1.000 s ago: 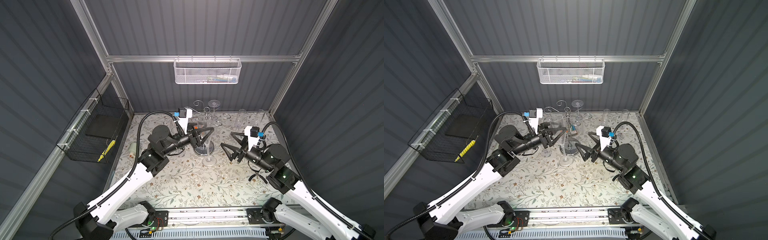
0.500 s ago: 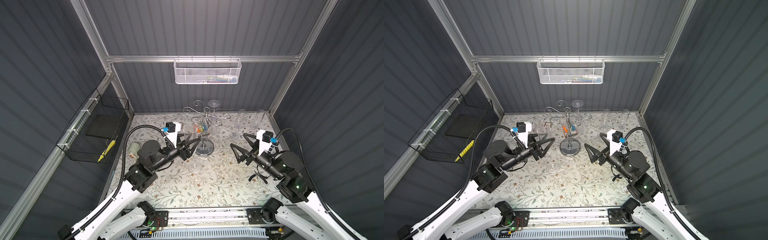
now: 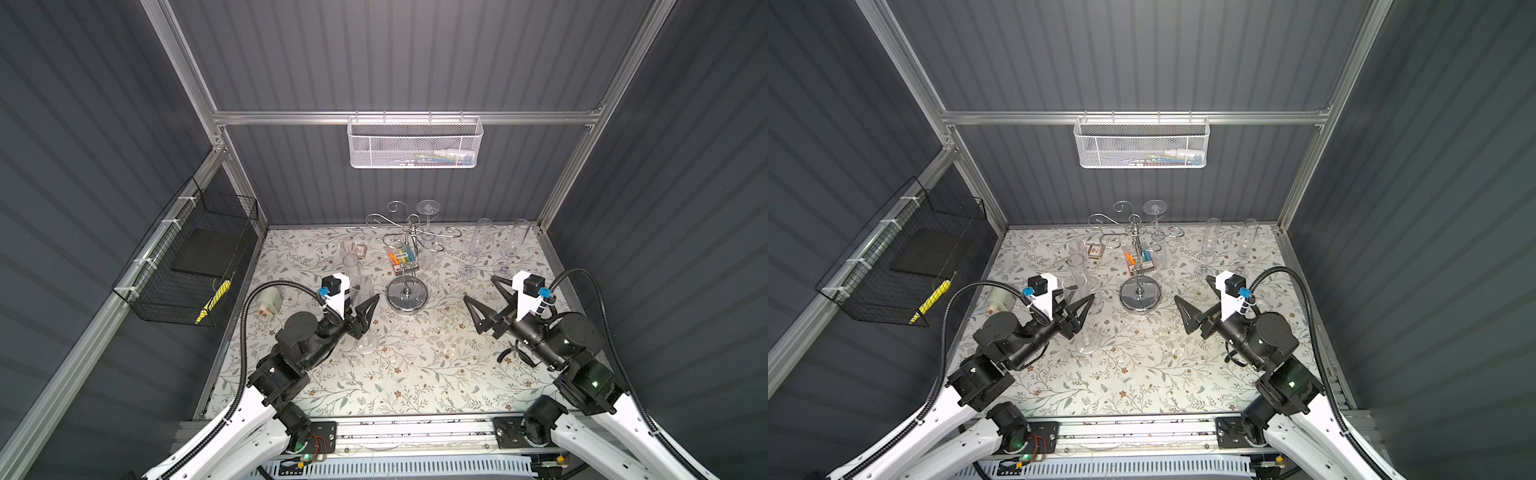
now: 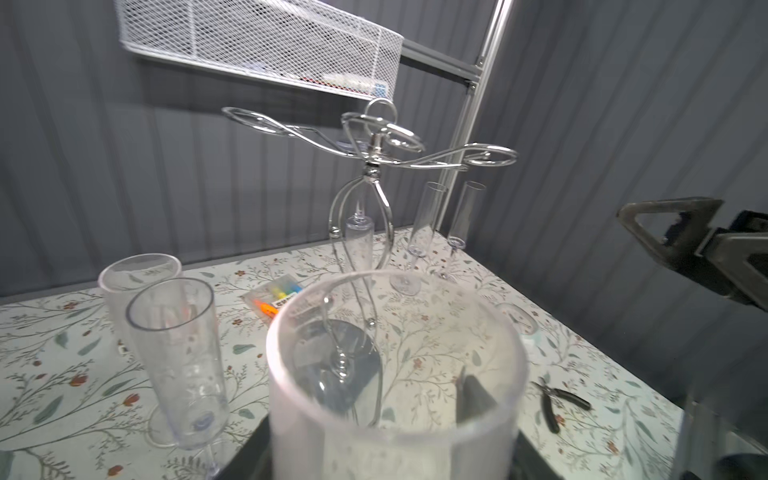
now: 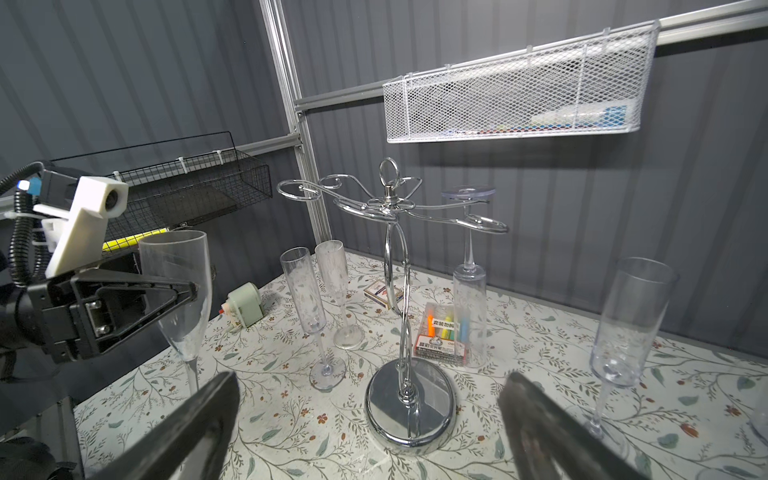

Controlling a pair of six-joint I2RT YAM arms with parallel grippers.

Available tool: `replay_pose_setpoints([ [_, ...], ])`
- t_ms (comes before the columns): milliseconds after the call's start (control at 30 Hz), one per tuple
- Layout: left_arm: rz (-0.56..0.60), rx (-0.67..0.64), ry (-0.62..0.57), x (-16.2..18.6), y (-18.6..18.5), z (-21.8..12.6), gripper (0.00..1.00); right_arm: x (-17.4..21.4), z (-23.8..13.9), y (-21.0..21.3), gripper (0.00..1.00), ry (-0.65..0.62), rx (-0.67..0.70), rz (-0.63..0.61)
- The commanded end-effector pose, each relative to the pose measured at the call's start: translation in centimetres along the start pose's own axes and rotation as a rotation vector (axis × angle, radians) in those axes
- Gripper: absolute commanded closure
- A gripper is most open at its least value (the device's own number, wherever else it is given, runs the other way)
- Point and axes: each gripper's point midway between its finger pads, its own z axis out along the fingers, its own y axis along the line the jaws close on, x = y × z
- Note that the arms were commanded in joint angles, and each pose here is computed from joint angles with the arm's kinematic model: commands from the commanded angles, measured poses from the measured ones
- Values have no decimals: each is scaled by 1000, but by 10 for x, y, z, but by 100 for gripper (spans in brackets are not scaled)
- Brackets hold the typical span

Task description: Take the wine glass off the wine glass rack

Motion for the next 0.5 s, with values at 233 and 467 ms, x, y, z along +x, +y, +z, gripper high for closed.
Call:
replay_pose_setpoints([
  [233, 139, -133, -90, 8, 25, 16, 58, 0, 5, -9, 1, -18, 52, -28],
  [467, 173, -161, -110, 33, 34, 32, 58, 7, 15, -16, 1, 13, 89, -40],
])
